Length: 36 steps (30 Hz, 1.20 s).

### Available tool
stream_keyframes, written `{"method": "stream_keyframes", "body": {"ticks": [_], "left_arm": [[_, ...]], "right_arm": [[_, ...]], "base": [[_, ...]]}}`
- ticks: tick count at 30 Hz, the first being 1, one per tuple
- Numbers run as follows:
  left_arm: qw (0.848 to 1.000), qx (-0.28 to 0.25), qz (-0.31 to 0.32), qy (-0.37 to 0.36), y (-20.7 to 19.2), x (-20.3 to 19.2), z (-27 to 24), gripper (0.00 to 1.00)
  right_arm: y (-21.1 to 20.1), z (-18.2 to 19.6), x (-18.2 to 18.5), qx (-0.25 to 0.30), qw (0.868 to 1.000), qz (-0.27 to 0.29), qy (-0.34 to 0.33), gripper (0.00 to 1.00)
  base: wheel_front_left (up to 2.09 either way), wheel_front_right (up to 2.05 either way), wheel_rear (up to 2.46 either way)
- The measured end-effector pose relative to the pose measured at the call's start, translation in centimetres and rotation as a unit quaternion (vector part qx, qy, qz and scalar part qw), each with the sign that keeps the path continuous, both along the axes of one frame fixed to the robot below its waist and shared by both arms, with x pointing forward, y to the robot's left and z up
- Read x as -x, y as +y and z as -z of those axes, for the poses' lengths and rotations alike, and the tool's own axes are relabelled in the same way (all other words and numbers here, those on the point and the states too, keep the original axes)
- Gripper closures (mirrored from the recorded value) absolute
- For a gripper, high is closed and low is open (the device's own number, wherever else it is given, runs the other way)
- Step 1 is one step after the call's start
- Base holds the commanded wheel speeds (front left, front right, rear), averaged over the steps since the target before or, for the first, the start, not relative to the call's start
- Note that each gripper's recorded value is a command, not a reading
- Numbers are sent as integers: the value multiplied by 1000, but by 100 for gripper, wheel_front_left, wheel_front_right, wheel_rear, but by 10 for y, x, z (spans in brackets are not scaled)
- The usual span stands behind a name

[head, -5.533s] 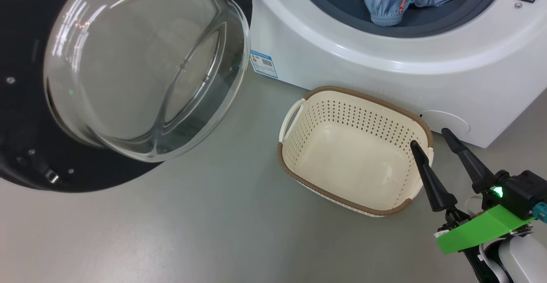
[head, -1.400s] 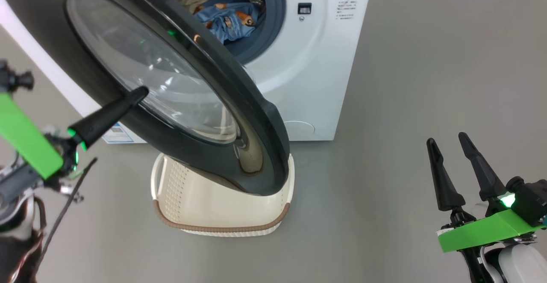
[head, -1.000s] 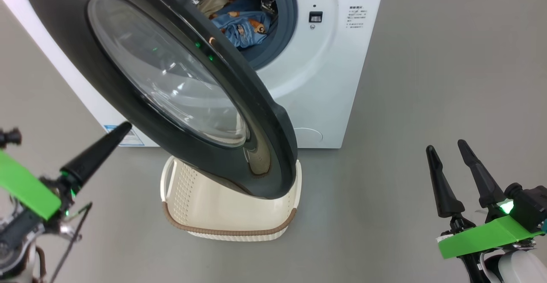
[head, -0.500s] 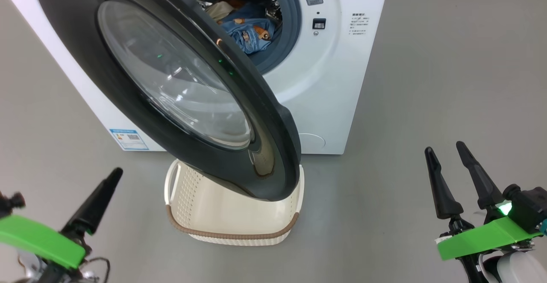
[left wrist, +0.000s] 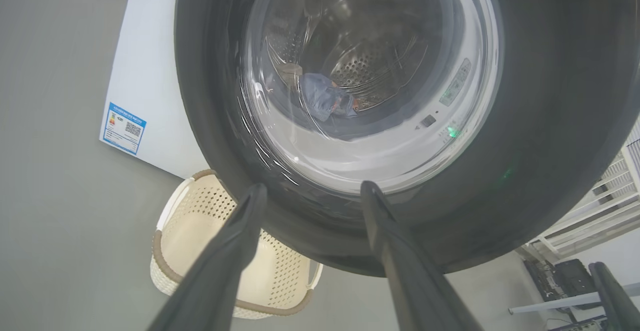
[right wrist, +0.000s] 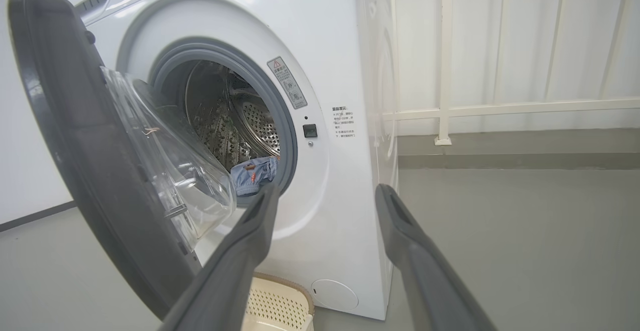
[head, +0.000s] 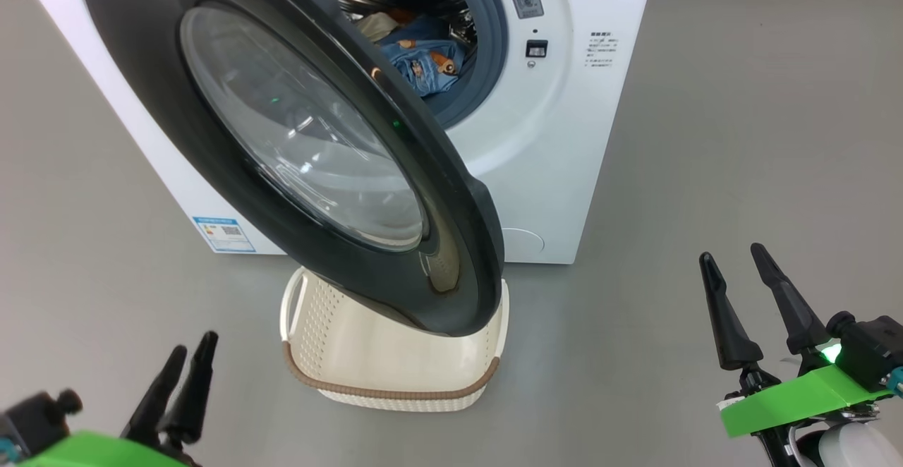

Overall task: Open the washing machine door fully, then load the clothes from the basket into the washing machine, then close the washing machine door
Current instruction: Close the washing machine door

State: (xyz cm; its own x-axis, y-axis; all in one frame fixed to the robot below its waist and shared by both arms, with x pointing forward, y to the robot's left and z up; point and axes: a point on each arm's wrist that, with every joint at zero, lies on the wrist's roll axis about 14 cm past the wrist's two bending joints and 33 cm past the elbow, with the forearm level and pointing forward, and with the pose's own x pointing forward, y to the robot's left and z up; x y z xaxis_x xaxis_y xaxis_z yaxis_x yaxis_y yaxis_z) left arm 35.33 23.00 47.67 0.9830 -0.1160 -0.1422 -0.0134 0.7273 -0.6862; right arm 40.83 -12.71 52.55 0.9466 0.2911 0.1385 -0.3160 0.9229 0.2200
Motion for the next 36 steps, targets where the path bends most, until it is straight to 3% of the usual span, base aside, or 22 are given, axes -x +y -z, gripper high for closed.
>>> {"method": "stream_keyframes", "body": {"ticks": [8,19,29,36], "left_arm": [[995,-104,-7,1,12,12,22,0],[965,-244,-40,-89,20,-4,-20,0],[948,-303,-48,-89,14,3,-15,0],[948,-299,-64,-84,10,1,-12,0]], "right_arm": [[4,4,0,0,1000,-6,5,0],[7,3,0,0,1000,-9,4,0],[4,5,1,1,1000,-6,7,0],[3,10,0,2,1000,-4,14,0]], "base": [[0,0,0],[0,0,0],[0,0,0],[0,0,0]]}}
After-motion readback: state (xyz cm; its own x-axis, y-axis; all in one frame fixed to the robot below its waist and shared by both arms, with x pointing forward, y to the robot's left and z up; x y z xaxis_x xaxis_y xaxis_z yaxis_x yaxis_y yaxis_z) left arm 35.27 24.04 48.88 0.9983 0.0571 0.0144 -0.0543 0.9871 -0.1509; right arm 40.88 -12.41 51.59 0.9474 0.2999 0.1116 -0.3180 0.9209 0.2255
